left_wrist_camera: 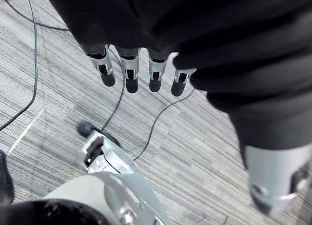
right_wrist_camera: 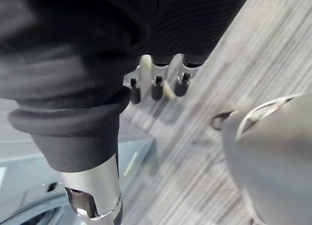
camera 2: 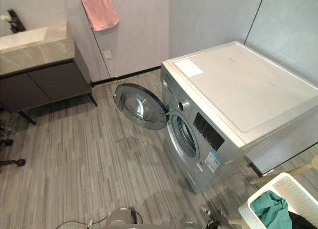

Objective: Pick up the laundry basket with both hands and put the clothes into the washing machine.

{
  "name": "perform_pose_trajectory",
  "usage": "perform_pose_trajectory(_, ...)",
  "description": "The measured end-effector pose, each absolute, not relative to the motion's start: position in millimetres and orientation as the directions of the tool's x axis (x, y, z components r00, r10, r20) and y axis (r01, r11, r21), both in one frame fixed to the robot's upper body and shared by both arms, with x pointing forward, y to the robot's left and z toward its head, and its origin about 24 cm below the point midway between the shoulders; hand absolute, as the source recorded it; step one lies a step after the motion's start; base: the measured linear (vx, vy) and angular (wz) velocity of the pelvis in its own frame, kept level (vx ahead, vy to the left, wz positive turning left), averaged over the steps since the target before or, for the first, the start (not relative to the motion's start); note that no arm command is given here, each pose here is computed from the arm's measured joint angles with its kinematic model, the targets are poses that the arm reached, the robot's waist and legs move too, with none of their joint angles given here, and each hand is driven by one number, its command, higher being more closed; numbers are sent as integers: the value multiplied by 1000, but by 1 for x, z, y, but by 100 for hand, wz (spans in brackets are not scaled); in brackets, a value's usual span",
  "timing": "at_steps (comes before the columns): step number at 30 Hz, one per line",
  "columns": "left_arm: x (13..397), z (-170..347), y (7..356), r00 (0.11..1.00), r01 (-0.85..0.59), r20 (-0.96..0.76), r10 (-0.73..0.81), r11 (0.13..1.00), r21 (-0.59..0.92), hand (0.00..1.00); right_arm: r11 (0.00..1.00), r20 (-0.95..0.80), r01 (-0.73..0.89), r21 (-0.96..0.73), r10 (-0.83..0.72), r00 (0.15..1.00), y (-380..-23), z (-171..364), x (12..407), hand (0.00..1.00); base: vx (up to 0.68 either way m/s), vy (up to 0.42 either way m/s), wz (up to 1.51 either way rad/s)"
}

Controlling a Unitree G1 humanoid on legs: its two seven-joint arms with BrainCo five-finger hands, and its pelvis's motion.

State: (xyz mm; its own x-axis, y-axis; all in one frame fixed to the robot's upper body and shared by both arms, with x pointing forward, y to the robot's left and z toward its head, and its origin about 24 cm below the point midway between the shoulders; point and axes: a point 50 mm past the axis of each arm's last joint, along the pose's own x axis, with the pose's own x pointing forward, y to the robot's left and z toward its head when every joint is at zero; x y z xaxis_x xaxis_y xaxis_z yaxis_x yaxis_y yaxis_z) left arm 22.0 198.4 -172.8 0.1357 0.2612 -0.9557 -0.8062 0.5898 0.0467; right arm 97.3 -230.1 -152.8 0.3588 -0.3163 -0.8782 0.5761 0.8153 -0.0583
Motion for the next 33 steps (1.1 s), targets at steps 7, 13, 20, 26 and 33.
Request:
perform_pose_trajectory(7, 43, -169, 211, 194, -725, -939, 284, 686, 58, 0, 778, -902, 629, 12, -264, 343, -205, -159, 89, 0, -166, 147, -25)
perform_pose_trajectory(13, 104, -160, 196, 367, -609, -895, 255, 793, -23, 0, 743, -904, 670, 3, -284, 320, -208, -159, 81, 0, -256, 88, -31)
perform_pose_trajectory(20, 80, -166, 195, 291, -591, -922, 256, 806, 37, 0, 732, -899, 681, -18, -310, 310, -216, -158, 79, 0, -178, -106, -131)
perform_pose_trajectory(26, 79, -170, 187, 266, -582, -939, 219, 813, 25, 0, 672, -925, 733, -109, -339, 174, -240, -163, 52, 0, -33, -145, -97)
perform_pose_trajectory(33, 89, -165, 211, 279, -576, -922, 268, 815, 62, 0, 651, -951, 757, -47, -260, 165, -218, -170, 57, 0, 84, -164, -58)
